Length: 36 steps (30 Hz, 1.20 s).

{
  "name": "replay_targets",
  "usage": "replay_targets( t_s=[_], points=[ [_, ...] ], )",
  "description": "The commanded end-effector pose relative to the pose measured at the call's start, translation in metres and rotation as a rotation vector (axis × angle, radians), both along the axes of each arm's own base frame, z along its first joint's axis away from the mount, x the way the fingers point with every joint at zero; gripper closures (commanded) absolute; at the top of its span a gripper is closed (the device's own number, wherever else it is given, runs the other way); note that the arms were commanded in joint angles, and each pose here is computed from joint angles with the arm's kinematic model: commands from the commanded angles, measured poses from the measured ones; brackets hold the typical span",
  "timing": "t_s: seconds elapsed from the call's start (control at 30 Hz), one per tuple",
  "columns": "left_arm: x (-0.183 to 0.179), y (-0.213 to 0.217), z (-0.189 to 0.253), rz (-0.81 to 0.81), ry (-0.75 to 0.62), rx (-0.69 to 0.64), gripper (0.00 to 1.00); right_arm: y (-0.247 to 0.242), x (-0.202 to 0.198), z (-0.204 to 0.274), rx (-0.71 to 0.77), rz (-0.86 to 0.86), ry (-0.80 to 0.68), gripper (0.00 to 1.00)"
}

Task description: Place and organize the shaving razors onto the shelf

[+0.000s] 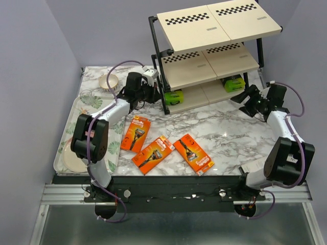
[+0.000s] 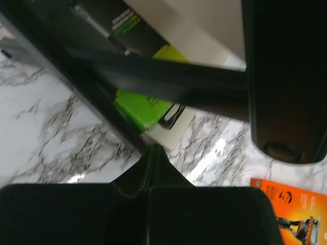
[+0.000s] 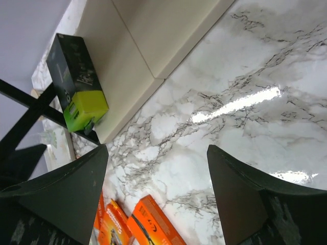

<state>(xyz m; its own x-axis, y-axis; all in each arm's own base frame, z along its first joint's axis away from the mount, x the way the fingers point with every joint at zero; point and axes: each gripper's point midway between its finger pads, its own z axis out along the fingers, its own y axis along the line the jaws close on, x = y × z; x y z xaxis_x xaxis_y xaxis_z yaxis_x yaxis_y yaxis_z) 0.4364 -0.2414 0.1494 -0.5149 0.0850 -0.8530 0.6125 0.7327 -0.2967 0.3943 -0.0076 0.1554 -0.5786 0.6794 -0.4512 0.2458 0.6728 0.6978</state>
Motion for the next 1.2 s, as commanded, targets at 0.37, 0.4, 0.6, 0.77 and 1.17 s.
replay_targets(
  t_s=[0.37,0.4,0.6,0.77,1.17],
  points=[
    [0.083,-0.020,0.002,0.227,0.120,-0.339,1.00,-0.013,-0.023,-0.007,-0.203,0.010,0.023,0.14],
    [0.090,-0.017,-0.003,0.248,0.123,-0.335,1.00,-0.014,-0.023,-0.006,-0.205,0.011,0.018,0.14],
    [0.137,0.020,0.015,0.335,0.034,-0.313,1.00,-0.017,-0.016,0.000,-0.219,0.004,-0.010,0.14],
    [0.155,0.037,0.026,0.361,-0.014,-0.303,1.00,-0.016,-0.014,-0.005,-0.215,0.004,-0.005,0.14],
    [0.027,0.073,0.021,0.430,0.211,-0.299,0.75,0.016,-0.039,0.007,-0.197,0.249,-0.048,0.14]
  ],
)
